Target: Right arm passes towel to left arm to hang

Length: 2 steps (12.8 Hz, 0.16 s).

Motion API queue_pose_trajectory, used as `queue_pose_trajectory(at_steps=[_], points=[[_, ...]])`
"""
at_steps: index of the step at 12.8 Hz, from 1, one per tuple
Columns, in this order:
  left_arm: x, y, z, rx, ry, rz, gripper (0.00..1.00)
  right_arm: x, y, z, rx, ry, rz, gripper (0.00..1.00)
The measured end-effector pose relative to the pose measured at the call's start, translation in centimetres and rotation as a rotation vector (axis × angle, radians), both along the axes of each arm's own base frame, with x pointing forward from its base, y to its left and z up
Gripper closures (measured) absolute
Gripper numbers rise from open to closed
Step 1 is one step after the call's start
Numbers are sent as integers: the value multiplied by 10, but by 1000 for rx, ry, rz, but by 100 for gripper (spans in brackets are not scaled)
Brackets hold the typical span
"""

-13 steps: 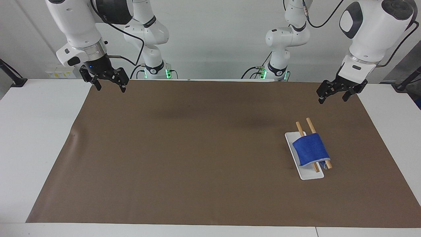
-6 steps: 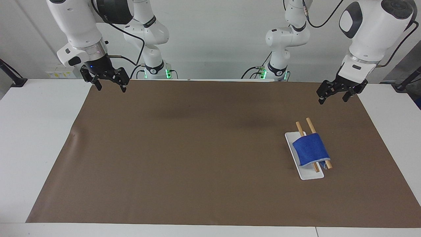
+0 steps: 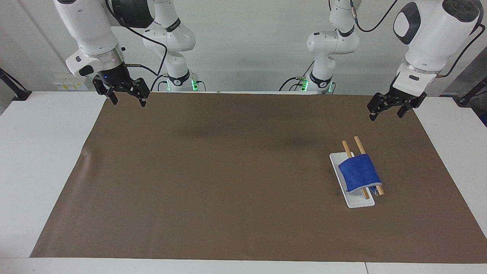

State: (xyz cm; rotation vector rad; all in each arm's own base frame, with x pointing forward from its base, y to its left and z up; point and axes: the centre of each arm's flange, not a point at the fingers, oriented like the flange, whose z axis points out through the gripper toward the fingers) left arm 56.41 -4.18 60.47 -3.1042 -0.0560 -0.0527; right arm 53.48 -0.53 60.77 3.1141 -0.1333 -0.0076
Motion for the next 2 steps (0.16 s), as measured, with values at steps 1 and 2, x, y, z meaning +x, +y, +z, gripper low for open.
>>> queue_pose_trajectory(at_steps=[1, 2], points=[[0, -1, 0, 0, -1, -2, 0, 0, 0, 0, 0, 0, 0, 0], [0, -3, 0, 0, -1, -5, 0, 0, 0, 0, 0, 0, 0, 0]])
